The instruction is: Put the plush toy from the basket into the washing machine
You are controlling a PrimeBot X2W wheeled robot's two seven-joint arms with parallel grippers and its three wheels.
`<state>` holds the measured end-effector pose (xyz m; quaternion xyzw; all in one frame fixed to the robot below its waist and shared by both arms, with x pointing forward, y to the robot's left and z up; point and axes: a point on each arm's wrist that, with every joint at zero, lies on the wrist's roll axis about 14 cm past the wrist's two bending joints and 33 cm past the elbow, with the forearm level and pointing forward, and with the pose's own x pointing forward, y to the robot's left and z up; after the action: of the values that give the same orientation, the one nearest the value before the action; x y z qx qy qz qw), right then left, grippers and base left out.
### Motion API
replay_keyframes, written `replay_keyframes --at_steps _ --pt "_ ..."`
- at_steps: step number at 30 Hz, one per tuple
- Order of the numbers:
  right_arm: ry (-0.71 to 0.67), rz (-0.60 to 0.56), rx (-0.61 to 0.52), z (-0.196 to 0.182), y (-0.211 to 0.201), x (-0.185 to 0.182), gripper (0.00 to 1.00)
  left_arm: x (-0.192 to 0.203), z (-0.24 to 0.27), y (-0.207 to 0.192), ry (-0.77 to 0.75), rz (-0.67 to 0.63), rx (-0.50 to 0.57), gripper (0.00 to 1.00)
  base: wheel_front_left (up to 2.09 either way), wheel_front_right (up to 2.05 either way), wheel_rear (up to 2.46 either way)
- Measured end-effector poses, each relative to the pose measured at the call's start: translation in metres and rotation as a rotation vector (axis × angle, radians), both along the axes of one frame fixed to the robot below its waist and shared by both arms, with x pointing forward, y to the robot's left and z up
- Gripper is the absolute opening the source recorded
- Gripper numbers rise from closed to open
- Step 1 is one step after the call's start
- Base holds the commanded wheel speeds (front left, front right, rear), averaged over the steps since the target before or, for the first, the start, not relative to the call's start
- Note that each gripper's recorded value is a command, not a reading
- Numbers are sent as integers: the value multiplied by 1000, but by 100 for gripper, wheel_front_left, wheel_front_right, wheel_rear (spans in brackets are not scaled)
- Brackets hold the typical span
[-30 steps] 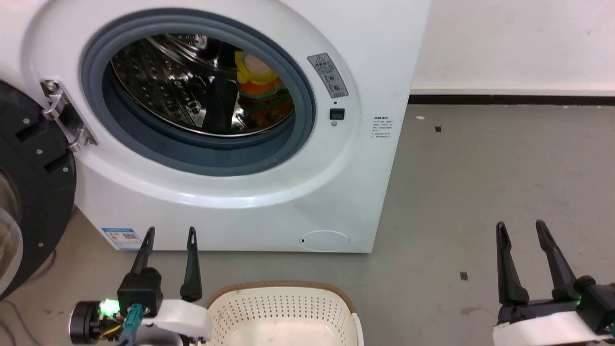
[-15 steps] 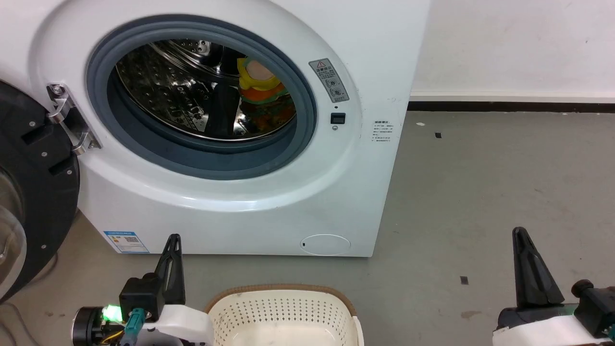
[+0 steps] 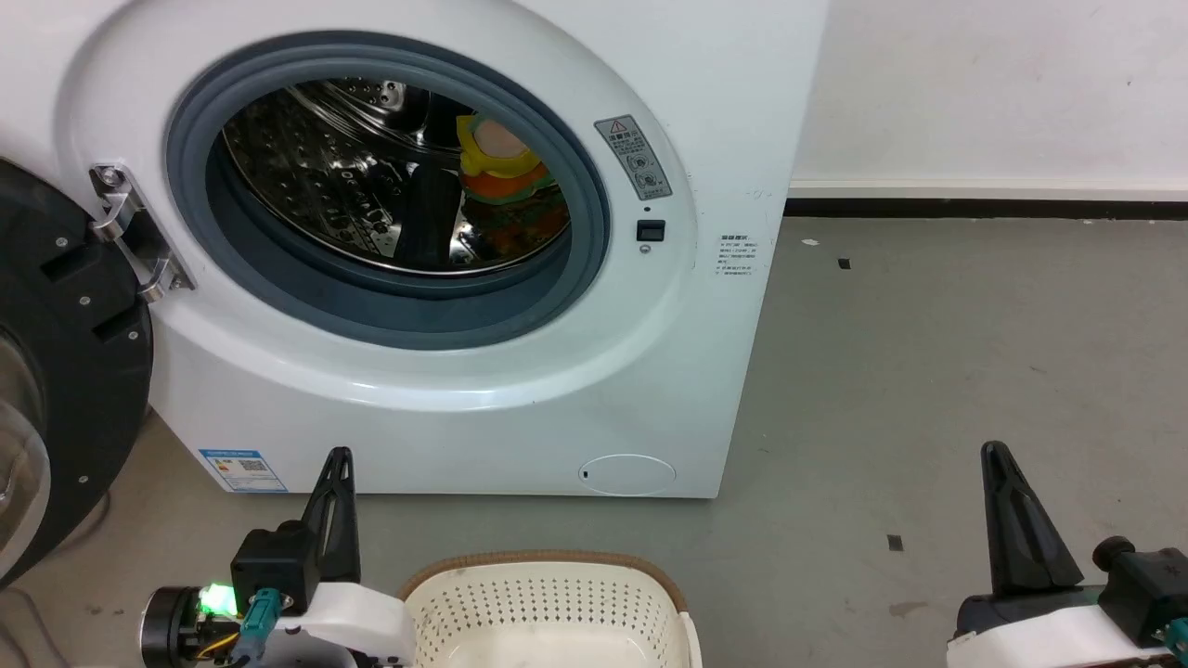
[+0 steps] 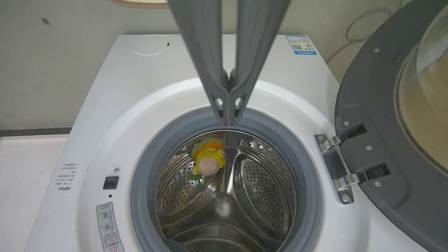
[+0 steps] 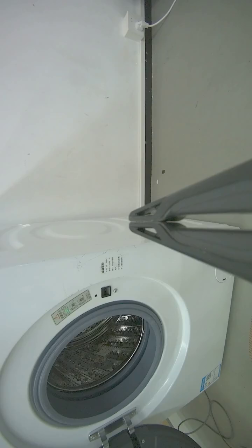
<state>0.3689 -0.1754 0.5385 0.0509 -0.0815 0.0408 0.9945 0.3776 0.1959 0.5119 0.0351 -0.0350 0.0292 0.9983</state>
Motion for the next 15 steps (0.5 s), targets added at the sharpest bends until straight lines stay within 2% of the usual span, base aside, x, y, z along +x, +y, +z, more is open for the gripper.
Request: replay_keyframes --at_steps 15 --pt "28 8 -21 -3 2 0 0 1 3 -2 8 -5 -5 0 0 0 0"
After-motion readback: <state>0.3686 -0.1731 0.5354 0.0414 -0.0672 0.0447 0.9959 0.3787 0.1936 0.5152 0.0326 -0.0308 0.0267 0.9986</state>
